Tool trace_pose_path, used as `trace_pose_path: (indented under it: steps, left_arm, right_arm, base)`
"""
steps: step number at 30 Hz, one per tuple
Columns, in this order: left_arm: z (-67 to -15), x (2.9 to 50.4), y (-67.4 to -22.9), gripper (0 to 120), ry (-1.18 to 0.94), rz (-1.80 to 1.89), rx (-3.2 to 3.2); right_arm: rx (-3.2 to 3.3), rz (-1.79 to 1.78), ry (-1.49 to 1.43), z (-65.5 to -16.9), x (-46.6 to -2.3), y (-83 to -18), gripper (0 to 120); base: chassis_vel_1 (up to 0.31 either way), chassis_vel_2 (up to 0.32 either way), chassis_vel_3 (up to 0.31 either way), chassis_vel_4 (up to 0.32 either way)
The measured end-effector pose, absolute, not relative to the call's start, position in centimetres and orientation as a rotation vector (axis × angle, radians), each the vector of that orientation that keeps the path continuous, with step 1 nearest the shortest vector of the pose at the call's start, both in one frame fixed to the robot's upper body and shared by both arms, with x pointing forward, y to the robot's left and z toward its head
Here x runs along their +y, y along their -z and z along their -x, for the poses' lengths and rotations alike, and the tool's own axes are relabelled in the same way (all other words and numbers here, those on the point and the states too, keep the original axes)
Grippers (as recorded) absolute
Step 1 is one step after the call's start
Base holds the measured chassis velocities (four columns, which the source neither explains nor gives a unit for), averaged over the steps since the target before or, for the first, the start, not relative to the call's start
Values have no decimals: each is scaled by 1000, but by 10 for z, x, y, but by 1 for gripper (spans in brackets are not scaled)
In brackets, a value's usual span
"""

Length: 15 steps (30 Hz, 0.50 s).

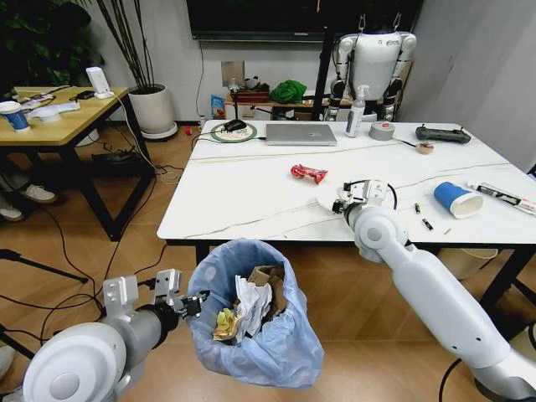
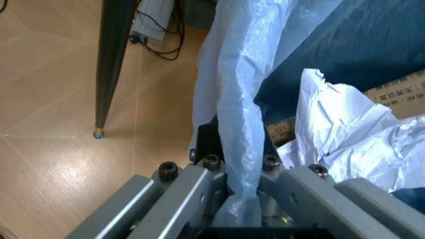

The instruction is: Pick up the trash bin and place the trash from the table into it.

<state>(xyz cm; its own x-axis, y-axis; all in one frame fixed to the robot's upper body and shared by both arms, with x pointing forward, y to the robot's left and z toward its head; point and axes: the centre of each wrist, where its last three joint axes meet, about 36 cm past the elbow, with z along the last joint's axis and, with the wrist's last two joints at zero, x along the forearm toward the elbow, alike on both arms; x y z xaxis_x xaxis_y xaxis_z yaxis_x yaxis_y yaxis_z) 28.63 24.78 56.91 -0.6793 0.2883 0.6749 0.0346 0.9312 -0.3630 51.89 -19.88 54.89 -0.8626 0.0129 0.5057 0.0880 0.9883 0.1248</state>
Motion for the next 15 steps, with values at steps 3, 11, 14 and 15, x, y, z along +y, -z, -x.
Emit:
trace_pose_path:
  steps: [3,11,14,15]
  left_arm:
    - [-286,248,-569,0,-412,228,-2293]
    - [-286,248,-569,0,-407,223,-2291]
    - [-286,248,-568,0,-406,221,-2289]
    - [-285,248,-568,0,-407,221,-2289]
  right_arm:
    - [-2617,75,192,-518,-201,-553,0]
    - [-2625,75,191,-515,-202,-556,0]
    - [-2596,66,221,-514,-198,-556,8]
    - [-2585,66,237,-514,-196,-557,11]
  base:
    - [0,0,0,0]
    - [0,0,0,0]
    - [0,0,0,0]
    - [0,0,0,0]
